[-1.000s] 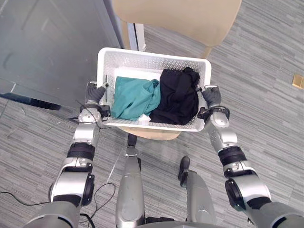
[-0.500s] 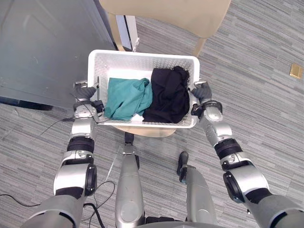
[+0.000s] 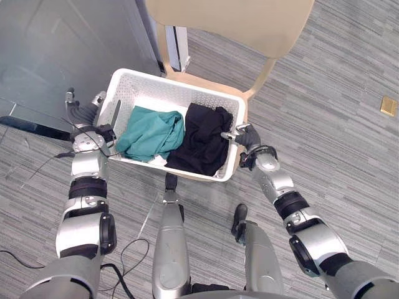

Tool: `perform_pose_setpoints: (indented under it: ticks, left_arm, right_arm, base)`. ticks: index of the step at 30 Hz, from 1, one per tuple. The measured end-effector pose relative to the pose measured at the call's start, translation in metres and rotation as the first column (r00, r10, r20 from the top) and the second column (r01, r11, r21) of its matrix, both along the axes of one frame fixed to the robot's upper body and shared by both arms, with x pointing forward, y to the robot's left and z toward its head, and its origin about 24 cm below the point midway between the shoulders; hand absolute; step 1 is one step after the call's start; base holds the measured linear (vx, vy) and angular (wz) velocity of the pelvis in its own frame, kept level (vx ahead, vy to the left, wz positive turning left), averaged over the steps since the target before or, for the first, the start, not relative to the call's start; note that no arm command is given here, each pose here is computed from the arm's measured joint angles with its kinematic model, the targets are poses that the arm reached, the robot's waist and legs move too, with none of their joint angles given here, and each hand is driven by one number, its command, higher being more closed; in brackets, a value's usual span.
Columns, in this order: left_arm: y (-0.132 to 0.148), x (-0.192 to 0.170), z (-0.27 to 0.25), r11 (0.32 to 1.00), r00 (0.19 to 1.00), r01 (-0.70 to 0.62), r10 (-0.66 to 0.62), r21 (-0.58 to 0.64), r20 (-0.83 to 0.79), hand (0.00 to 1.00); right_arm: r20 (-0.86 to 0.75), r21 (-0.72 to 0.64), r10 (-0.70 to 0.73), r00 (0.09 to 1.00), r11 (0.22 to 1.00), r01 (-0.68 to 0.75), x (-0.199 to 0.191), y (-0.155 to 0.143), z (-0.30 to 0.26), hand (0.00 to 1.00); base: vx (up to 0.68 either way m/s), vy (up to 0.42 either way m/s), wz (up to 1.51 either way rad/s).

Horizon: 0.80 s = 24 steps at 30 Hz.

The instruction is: Pick up the laundry basket with both hands and put the clothes into the washing machine.

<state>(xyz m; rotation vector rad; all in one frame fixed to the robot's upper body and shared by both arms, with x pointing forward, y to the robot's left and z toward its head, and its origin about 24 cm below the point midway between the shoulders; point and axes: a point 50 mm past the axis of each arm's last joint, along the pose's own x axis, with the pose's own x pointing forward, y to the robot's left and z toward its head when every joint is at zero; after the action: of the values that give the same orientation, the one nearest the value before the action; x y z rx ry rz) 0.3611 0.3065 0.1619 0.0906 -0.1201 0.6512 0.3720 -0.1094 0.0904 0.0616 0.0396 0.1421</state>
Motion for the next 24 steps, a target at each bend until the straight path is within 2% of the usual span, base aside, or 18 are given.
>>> perform_pose_setpoints:
  ticks: [16,24]
  left_arm:
    - [-0.036,0.018,0.033,0.985,0.989,0.113,-0.124,0.129,0.081,0.0]
    - [-0.034,0.015,0.039,0.983,0.986,0.109,-0.126,0.149,0.109,0.0]
  right_arm:
    - [0.004,0.048,-0.186,0.983,0.982,0.185,0.005,-0.05,0.008,0.0]
    - [-0.037,-0.066,-0.204,0.978,0.977,0.201,0.005,-0.061,-0.004,0.0]
  base:
    - [0.0,-0.012,-0.03]
    - [-0.01,-0.012,-0.06]
